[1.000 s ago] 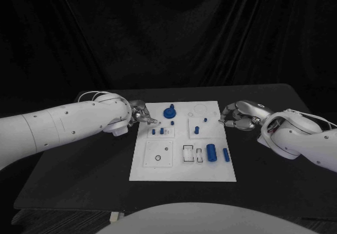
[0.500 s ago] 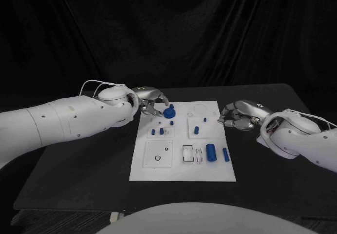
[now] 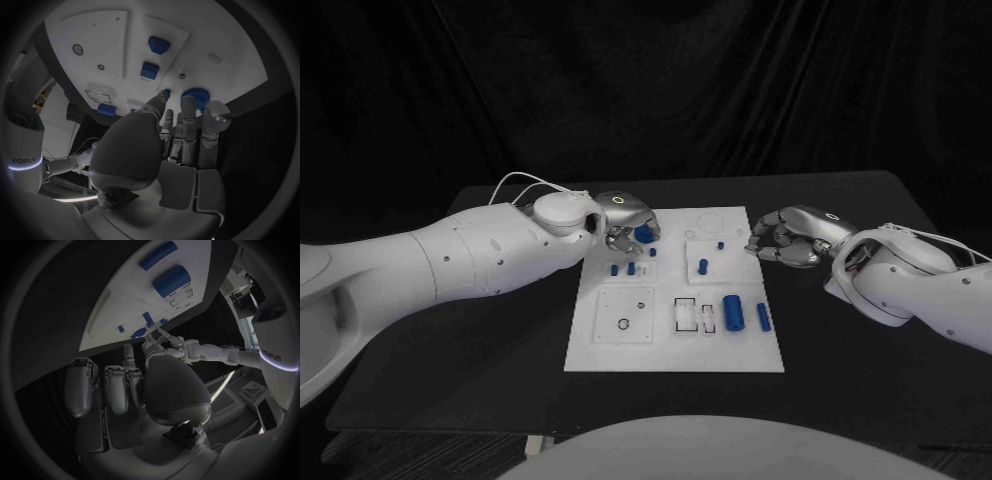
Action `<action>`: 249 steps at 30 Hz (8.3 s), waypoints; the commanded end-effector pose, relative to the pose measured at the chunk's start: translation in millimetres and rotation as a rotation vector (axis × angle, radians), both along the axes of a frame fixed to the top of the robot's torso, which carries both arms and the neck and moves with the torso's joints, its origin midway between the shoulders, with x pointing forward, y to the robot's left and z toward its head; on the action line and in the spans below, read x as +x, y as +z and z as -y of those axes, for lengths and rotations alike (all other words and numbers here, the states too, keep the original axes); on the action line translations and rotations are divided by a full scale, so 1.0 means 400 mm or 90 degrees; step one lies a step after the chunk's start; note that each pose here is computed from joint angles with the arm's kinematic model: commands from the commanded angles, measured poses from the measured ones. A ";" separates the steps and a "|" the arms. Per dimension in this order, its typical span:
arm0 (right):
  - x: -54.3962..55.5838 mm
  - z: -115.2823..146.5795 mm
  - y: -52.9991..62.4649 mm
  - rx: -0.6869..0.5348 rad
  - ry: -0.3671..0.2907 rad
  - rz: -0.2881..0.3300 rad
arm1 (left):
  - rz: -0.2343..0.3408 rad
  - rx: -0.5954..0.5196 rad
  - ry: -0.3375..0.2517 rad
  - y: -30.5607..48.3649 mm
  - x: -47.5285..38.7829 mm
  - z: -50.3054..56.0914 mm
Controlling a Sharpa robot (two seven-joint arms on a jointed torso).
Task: Assemble the parts on the task board
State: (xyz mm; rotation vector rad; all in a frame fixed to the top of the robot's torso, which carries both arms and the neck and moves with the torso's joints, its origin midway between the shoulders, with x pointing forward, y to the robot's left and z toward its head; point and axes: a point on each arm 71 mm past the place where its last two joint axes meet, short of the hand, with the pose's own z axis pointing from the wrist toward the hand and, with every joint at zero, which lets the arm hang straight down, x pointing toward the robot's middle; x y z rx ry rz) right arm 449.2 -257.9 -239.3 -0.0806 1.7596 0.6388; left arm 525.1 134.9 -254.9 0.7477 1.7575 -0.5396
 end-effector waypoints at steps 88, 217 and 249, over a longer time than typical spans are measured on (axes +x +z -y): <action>-0.005 0.006 -0.019 -0.002 -0.007 -0.024 | 0.089 -0.051 -0.042 -0.016 -0.004 0.015; 0.040 0.012 0.073 0.010 -0.004 0.042 | 0.128 -0.058 0.122 0.010 -0.021 -0.262; 0.170 -0.153 0.154 -0.301 0.185 0.064 | -0.458 -0.938 0.117 0.068 -0.139 -0.349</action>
